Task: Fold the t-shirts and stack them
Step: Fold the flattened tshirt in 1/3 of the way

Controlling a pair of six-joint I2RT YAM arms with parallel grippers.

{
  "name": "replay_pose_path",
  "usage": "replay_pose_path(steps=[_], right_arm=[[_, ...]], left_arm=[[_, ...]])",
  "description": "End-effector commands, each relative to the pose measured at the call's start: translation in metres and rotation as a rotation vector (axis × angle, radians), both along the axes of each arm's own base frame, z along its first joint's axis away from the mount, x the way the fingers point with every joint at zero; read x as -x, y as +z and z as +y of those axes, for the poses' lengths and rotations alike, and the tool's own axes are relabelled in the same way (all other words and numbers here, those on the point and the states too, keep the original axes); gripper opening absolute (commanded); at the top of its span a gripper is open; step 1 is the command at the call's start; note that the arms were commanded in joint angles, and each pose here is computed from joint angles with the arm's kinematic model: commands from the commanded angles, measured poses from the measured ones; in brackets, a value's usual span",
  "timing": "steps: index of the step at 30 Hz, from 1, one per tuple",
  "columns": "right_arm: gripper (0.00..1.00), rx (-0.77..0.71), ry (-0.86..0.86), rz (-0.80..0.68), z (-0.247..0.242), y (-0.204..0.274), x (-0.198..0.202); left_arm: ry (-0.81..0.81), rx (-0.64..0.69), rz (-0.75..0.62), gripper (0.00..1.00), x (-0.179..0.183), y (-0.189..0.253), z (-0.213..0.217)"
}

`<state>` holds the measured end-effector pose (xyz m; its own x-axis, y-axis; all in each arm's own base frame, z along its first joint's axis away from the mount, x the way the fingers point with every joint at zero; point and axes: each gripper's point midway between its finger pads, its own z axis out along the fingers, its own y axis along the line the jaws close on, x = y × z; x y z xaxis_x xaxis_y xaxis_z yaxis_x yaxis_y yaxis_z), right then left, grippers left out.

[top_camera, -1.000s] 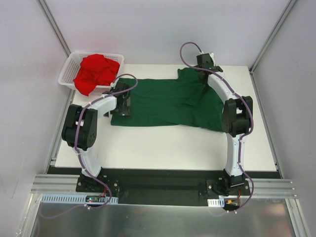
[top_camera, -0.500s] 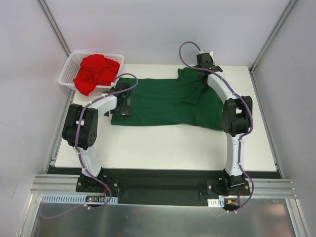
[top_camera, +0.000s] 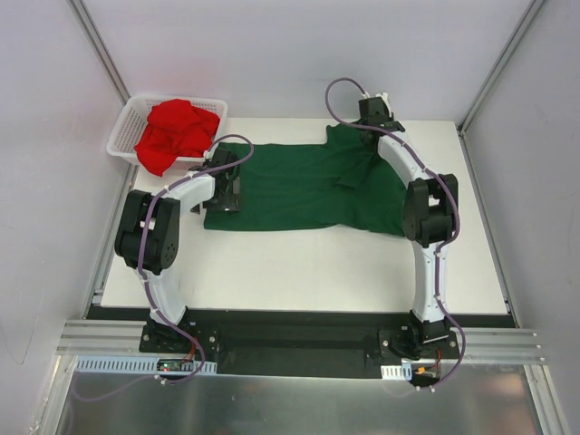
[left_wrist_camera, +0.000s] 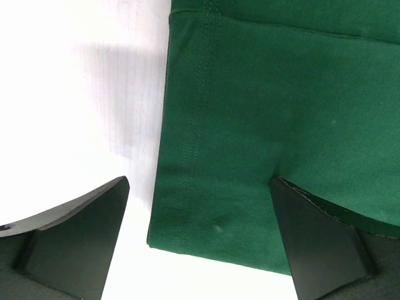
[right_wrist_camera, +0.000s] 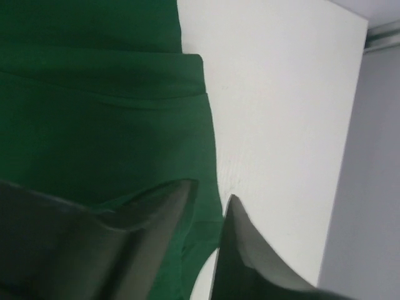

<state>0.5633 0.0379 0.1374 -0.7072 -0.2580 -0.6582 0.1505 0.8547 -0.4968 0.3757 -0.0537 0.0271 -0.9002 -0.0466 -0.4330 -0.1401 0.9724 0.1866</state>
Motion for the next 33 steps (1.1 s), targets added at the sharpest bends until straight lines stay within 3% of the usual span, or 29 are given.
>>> replay_pose_path(steps=[1, 3, 6, 11, 13, 14, 15, 24, 30, 33], right_arm=[[0.50, 0.029, -0.031, -0.079, -0.005, 0.028, -0.010], [0.71, 0.032, -0.047, -0.087, -0.008, 0.031, -0.007], [0.77, 0.022, -0.062, -0.105, -0.010, 0.041, 0.000], [0.78, -0.056, -0.091, -0.096, -0.011, 0.048, 0.034], [0.78, -0.152, -0.096, -0.120, -0.006, 0.062, 0.052], [0.78, -0.178, -0.094, -0.063, -0.004, 0.044, 0.070], [0.78, -0.244, -0.066, -0.078, 0.003, 0.058, 0.082], [0.79, -0.555, -0.031, 0.043, 0.032, 0.040, 0.189], [0.72, -0.666, 0.024, 0.126, 0.057, 0.021, 0.211], [0.70, -0.652, 0.079, 0.174, 0.071, 0.004, 0.211]], left_arm=[[-0.023, -0.043, 0.065, 0.97, 0.011, -0.010, 0.003], [-0.022, -0.041, 0.068, 0.97, 0.011, -0.011, 0.003], [-0.021, -0.040, 0.065, 0.97, 0.012, -0.010, 0.003], [-0.023, -0.038, 0.063, 0.97, 0.013, -0.008, 0.003], [-0.027, -0.037, 0.065, 0.97, 0.012, -0.009, 0.002], [-0.028, -0.028, 0.062, 0.97, 0.011, -0.008, 0.000], [-0.027, -0.025, 0.063, 0.97, 0.011, -0.009, 0.000], [-0.032, -0.003, 0.046, 0.97, 0.010, -0.002, -0.004], [-0.033, 0.006, 0.042, 0.97, 0.010, -0.002, -0.007], [-0.032, 0.005, 0.047, 0.97, 0.011, -0.003, -0.007]])
